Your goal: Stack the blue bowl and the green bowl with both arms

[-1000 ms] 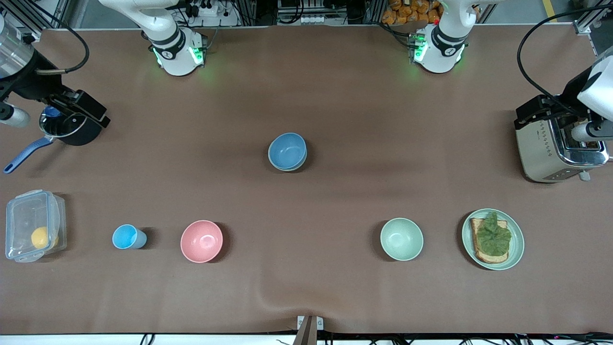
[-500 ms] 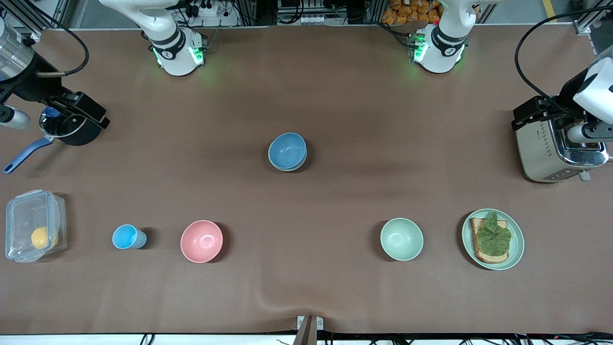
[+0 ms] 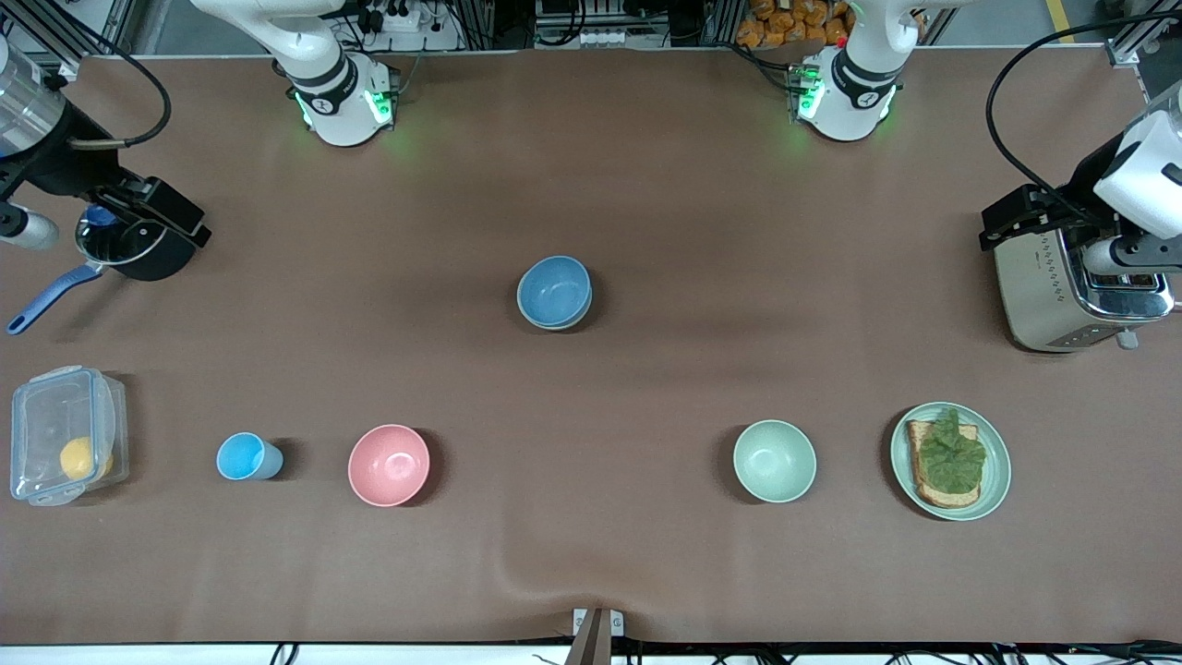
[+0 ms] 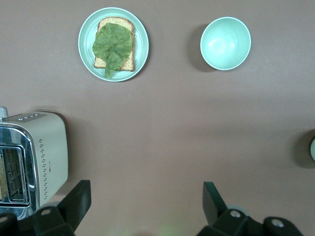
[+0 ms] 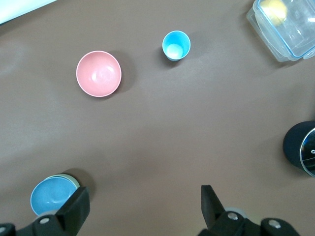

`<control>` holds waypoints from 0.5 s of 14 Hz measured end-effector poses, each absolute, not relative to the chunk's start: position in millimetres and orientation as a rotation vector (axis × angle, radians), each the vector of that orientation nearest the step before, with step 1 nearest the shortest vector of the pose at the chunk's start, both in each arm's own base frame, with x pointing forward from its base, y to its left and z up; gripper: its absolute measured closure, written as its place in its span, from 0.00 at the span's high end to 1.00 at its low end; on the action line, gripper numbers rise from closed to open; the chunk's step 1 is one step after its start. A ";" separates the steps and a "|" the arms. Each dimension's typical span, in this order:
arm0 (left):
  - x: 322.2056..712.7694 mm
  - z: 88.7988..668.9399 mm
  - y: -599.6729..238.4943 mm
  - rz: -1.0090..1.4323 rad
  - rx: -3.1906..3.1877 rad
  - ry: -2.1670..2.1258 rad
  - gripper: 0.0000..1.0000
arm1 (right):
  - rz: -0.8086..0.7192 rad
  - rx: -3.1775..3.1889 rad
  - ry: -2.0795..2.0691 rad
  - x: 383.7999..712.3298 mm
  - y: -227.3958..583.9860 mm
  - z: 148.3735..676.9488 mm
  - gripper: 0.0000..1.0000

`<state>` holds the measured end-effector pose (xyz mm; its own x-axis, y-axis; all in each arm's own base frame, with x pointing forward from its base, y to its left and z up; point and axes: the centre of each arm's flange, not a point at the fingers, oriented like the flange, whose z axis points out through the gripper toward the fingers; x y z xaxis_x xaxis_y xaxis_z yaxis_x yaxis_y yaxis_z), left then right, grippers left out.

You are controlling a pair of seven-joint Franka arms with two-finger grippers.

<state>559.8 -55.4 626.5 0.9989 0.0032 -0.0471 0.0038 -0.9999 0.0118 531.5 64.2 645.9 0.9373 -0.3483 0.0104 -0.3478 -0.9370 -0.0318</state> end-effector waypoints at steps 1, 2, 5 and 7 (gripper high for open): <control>560.4 625.6 -54.4 -0.076 3.129 0.008 1.00 | -0.018 -3.065 0.552 531.1 63.8 645.5 1.00; 561.2 624.7 -53.1 -0.077 3.129 0.012 1.00 | -0.015 -3.066 0.552 530.9 63.6 645.2 1.00; 562.3 627.6 -50.7 -0.061 3.128 0.019 1.00 | -0.014 -3.068 0.553 530.8 63.2 645.1 1.00; 562.3 628.4 -51.1 -0.058 3.128 0.017 1.00 | -0.014 -3.069 0.553 530.8 63.1 645.1 1.00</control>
